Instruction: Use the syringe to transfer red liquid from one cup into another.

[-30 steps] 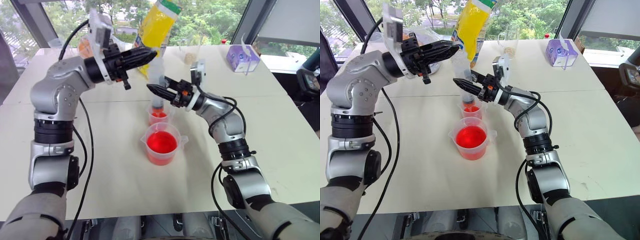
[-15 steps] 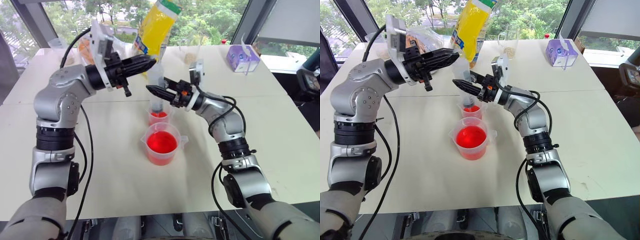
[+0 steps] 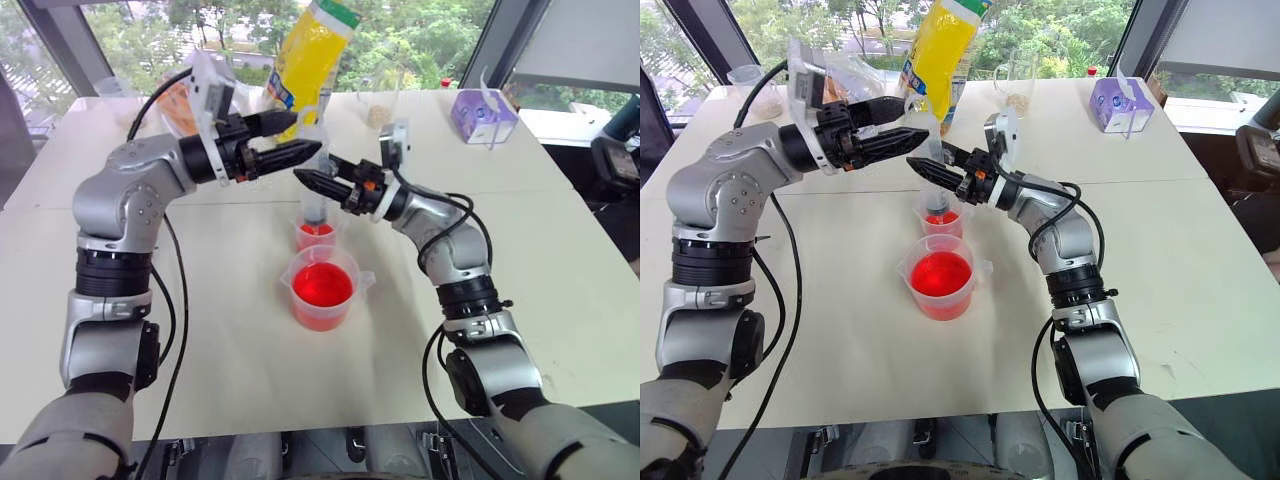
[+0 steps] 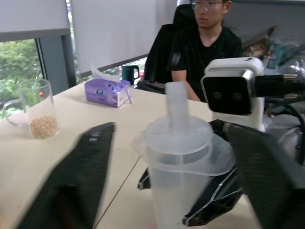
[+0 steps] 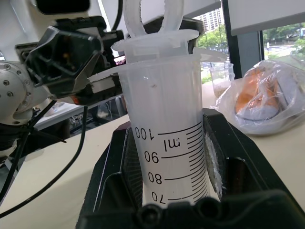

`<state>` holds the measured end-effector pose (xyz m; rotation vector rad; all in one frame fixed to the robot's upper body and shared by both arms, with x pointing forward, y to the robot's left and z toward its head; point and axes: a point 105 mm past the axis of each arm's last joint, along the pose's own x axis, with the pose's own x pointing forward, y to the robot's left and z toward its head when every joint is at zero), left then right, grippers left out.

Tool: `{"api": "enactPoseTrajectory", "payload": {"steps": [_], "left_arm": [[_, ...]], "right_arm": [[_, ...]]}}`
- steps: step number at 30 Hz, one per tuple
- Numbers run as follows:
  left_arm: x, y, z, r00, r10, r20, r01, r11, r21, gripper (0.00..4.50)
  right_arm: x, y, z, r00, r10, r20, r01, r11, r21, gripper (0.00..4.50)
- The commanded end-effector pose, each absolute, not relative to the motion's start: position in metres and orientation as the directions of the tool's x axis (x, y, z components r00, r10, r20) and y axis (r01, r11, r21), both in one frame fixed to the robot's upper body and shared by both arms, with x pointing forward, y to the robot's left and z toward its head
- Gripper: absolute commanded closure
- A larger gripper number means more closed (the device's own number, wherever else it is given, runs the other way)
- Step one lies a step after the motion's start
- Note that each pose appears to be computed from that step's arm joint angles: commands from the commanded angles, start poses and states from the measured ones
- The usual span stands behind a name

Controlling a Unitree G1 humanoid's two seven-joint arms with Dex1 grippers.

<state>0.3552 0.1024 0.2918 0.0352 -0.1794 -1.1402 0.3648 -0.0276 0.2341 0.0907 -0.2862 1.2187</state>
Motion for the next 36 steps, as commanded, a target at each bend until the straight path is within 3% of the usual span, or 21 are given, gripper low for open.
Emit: {"api": "enactPoseTrajectory", "payload": {"steps": [1,8,13,19,22,25,30,36], "left_arm": [[0.345,0.119,0.322,0.408,-0.891,0.199,0.882,0.441,0.166,0.04],[0.327,0.138,0.321,0.409,-0.896,0.176,0.887,0.435,0.155,0.04],[0.310,0.144,0.298,0.396,-0.912,0.104,0.905,0.407,0.126,0.04],[0.301,0.142,0.276,0.389,-0.920,0.044,0.914,0.391,0.109,0.04],[0.295,0.139,0.266,0.366,-0.931,0.016,0.925,0.365,0.105,0.04],[0.287,0.134,0.259,0.326,-0.945,-0.003,0.941,0.324,0.102,0.04],[0.283,0.131,0.256,0.316,-0.949,0.007,0.945,0.315,0.088,0.04],[0.280,0.129,0.253,0.318,-0.948,0.002,0.945,0.317,0.083,0.04]], "right_arm": [[0.357,-0.025,0.252,0.278,0.907,0.315,-0.933,0.334,-0.137,3.12],[0.360,-0.031,0.267,0.296,0.890,0.347,-0.918,0.365,-0.153,3.12],[0.358,-0.052,0.316,0.320,0.854,0.411,-0.889,0.420,-0.181,3.12],[0.380,-0.091,0.329,0.547,0.800,0.248,-0.802,0.586,-0.120,3.12],[0.396,-0.120,0.316,0.698,0.714,0.051,-0.716,0.698,0.012,3.12],[0.397,-0.142,0.286,0.750,0.635,-0.186,-0.638,0.768,0.050,3.12],[0.386,-0.181,0.229,0.721,0.469,-0.511,-0.490,0.866,0.103,3.12],[0.377,-0.210,0.183,0.660,0.337,-0.671,-0.340,0.931,0.133,3.12]]}}
